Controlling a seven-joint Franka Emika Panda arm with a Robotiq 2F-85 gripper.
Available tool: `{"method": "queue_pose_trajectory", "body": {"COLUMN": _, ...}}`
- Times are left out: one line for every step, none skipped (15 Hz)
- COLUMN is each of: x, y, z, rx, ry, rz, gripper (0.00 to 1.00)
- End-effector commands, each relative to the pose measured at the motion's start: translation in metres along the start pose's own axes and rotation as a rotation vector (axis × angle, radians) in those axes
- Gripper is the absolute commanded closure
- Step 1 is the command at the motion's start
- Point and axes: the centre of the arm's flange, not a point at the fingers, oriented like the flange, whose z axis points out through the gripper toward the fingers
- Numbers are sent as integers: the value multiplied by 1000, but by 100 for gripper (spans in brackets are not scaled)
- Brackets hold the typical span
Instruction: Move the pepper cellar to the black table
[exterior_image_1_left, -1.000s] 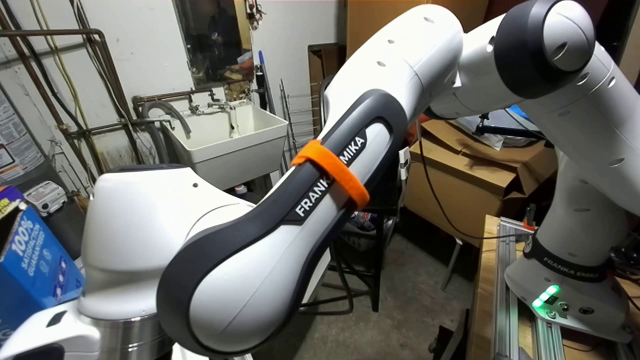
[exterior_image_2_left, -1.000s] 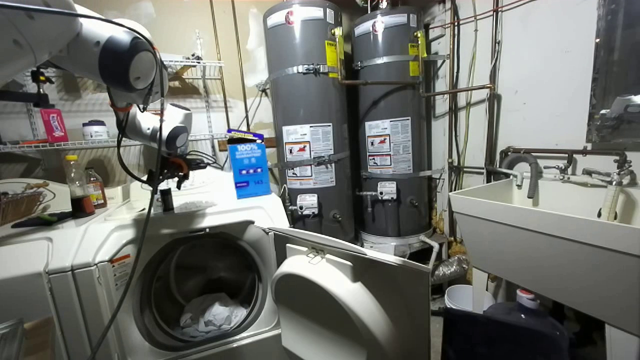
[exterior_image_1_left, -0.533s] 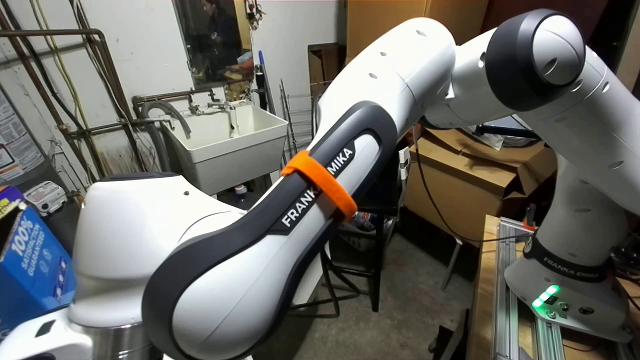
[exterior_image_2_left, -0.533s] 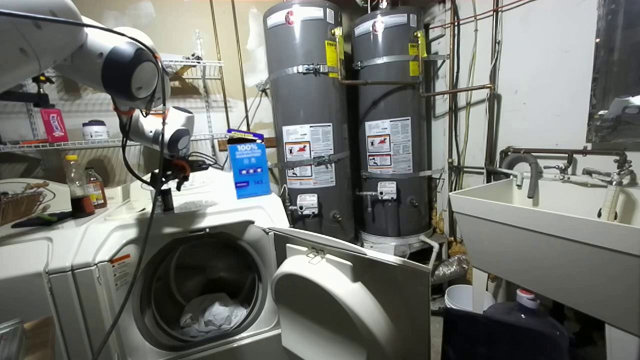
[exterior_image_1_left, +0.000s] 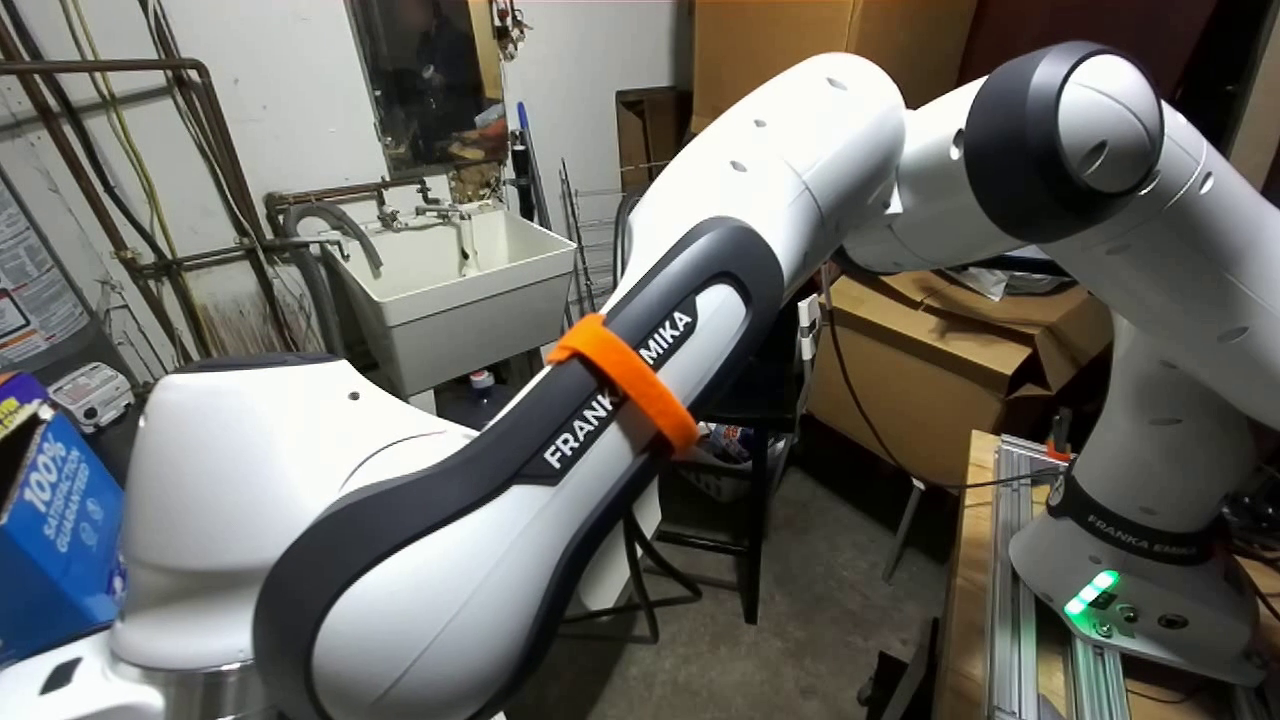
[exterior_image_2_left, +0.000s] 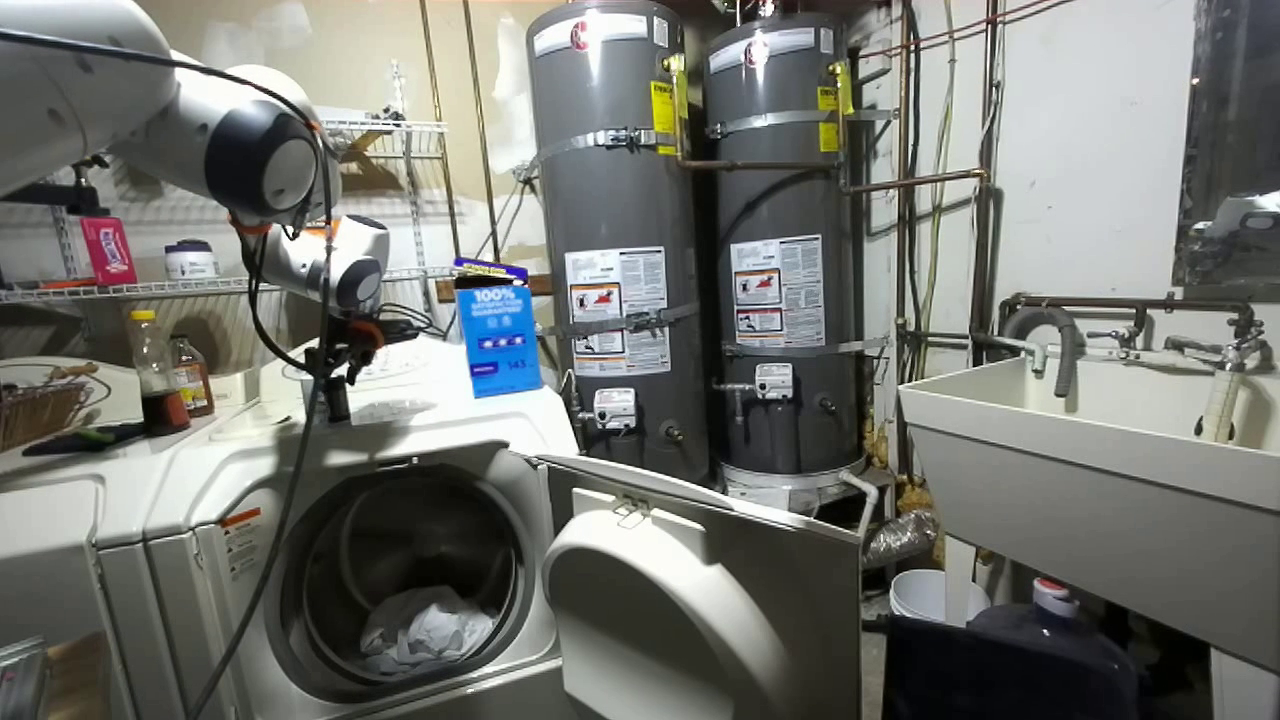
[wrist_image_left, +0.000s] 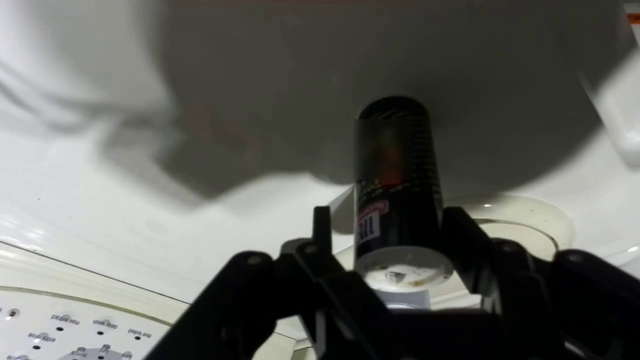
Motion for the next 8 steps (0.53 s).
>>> {"method": "queue_pose_trajectory", "body": {"x": 6, "y": 11, "z": 4, "rx": 3, "ry": 0, "rz": -21, "gripper": 71}}
{"method": "queue_pose_trajectory", "body": {"x": 6, "y": 12, "z": 2, "rx": -4, "ry": -1, "rz": -21, "gripper": 77}}
{"method": "queue_pose_trajectory", "body": {"x": 6, "y": 11, "z": -1, "rx": -7, "ry": -1, "rz": -20, "gripper": 80}}
{"method": "queue_pose_trajectory", "body": {"x": 6, "y": 7, "z": -7, "rx": -17, "ry": -8, "rz": -23, "gripper": 80}}
{"method": "queue_pose_trajectory", "body": {"x": 7, "y": 0, "z": -19, "rx": -10, "ry": -25, "rz": -14, "gripper": 80}}
{"method": "queue_pose_trajectory", "body": {"x": 7, "y": -6, "z": -27, "rx": -9, "ry": -18, "rz": -10, "gripper": 80}}
{"method": "queue_pose_trajectory", "body": {"x": 7, "y": -17, "z": -41, "rx": -43, "ry": -8, "rz": -2, "gripper": 80}}
{"method": "queue_pose_trajectory", "body": {"x": 8, "y": -28, "z": -53, "rx": -77, "ry": 5, "rz": 13, "gripper": 80}}
